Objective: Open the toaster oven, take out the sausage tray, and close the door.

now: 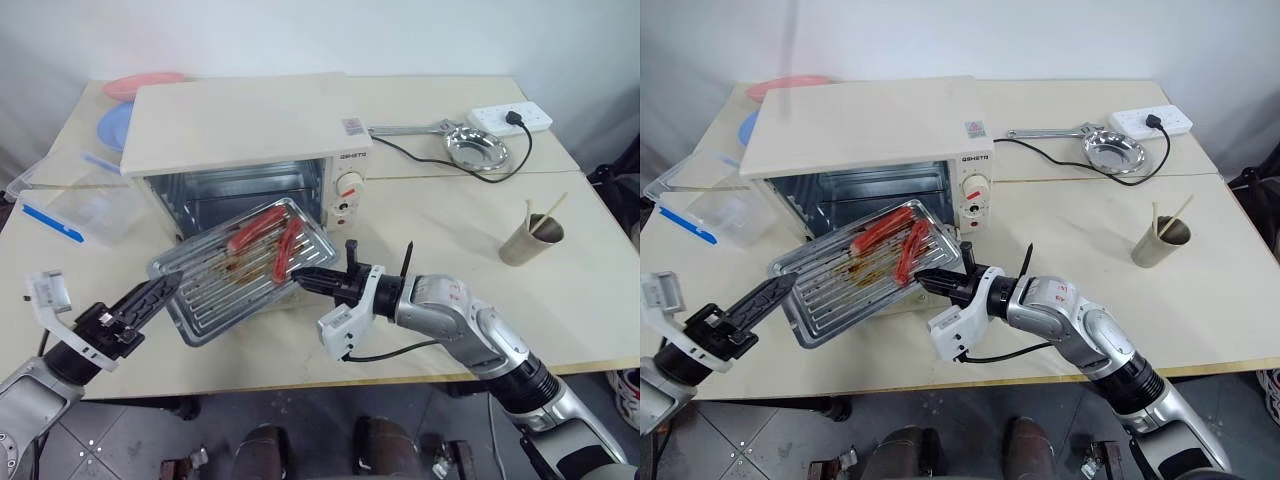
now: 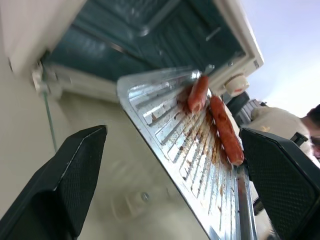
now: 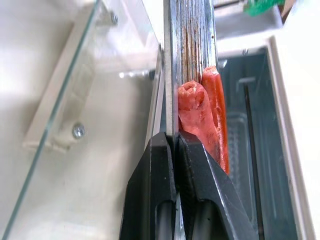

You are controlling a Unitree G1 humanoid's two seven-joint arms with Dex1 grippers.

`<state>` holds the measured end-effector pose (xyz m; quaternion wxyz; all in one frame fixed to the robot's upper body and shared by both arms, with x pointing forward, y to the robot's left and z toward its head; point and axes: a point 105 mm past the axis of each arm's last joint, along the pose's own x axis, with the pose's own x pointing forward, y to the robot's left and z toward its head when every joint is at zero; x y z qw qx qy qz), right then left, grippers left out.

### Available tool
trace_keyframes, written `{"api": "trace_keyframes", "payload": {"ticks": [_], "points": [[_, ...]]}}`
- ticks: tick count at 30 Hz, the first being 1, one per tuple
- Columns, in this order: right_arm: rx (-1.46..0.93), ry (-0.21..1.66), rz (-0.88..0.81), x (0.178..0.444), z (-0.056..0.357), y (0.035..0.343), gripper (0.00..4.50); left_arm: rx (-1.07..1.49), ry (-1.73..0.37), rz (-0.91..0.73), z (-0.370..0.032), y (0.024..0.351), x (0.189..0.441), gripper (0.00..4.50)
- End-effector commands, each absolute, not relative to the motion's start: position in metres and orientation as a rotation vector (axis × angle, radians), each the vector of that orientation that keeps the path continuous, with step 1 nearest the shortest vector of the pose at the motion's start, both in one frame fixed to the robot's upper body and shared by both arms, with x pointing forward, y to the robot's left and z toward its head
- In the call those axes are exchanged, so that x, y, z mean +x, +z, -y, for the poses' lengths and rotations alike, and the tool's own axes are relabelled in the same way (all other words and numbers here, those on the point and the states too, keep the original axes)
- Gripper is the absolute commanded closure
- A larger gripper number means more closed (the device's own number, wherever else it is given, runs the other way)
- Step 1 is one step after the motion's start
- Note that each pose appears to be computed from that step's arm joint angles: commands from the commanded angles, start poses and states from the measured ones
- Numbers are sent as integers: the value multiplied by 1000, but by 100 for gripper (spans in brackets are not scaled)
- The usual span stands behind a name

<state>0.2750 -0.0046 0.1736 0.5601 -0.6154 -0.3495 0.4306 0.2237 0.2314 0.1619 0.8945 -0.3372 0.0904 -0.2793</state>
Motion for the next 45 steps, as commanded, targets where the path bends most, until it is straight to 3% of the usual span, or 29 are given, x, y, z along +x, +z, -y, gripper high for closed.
{"api": "trace_keyframes", "payload": {"ticks": [1, 4, 7, 20, 33, 37, 45], "points": [[-1442, 966, 892, 276, 9, 192, 447, -778, -617, -226, -222, 160, 221, 0], [-1442, 968, 901, 275, 10, 193, 447, -818, -637, -266, -218, 158, 220, 0], [-1442, 971, 910, 274, 10, 195, 450, -832, -640, -271, -216, 156, 221, 58], [-1381, 1068, 925, 261, 13, 193, 450, -884, -632, -317, -214, 153, 221, 445], [-1310, 1169, 870, 260, 17, 191, 450, -970, -553, -413, -203, 134, 214, 449], [-1319, 1179, 869, 262, 18, 190, 346, -990, -548, -404, -201, 133, 214, 450], [-1316, 1188, 855, 265, 21, 191, 79, -1051, -528, -379, -199, 129, 214, 450]]}}
